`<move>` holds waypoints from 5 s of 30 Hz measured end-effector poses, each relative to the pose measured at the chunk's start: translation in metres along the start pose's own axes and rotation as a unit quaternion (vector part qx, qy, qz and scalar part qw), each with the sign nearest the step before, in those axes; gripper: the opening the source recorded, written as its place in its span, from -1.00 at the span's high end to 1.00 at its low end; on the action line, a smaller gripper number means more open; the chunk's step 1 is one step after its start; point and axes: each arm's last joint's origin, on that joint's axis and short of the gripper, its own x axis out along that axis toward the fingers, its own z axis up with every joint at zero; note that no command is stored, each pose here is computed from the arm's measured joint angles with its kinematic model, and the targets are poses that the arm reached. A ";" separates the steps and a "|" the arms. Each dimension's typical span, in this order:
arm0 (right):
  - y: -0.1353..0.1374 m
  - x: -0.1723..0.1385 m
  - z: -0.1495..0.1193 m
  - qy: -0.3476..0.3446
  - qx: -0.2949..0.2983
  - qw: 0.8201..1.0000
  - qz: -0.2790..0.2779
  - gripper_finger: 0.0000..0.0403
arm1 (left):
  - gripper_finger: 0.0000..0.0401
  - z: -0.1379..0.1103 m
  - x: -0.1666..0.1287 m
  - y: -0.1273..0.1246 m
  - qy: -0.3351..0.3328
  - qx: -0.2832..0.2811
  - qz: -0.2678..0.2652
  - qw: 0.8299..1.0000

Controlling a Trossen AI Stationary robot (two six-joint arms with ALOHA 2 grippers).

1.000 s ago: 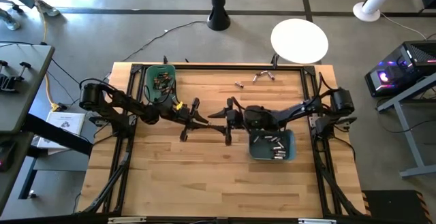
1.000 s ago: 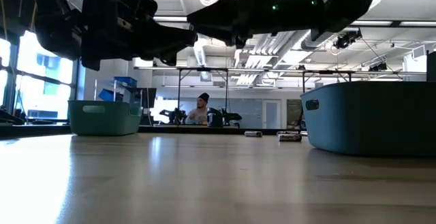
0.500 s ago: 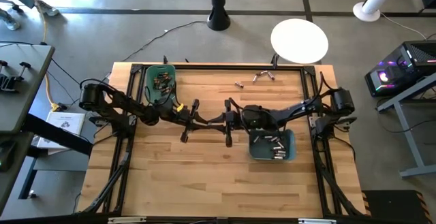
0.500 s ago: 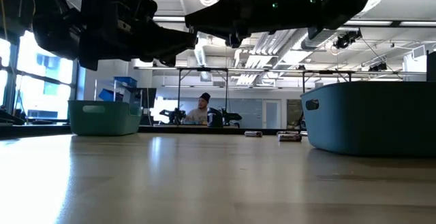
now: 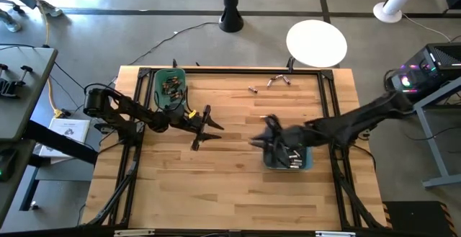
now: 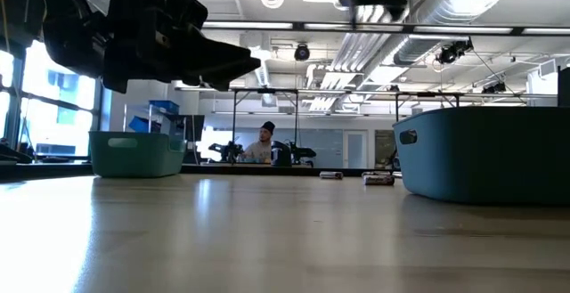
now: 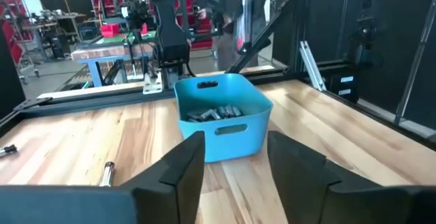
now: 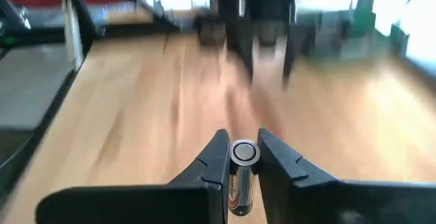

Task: Sort batteries
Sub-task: Put the silver battery into the blue bin

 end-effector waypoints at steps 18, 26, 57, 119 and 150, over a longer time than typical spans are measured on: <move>-0.021 -0.031 -0.125 0.267 0.181 0.936 -0.141 0.79 | 0.16 0.000 0.000 0.000 -0.001 0.022 -0.002 1.000; -0.036 -0.028 -0.119 0.295 0.216 0.919 -0.147 0.42 | 0.16 0.000 0.000 0.000 0.001 0.016 -0.003 1.000; -0.179 0.052 -0.114 0.331 0.006 0.941 -0.068 0.18 | 0.16 -0.004 0.000 -0.001 0.021 -0.001 -0.005 1.000; -0.012 -0.018 -0.091 0.432 0.193 0.879 -0.067 0.04 | -0.25 0.030 0.124 0.140 0.356 0.073 0.123 0.923; -0.265 0.111 -0.072 0.287 0.165 0.904 -0.271 0.03 | -0.19 0.020 -0.055 0.016 0.162 -0.137 0.237 0.948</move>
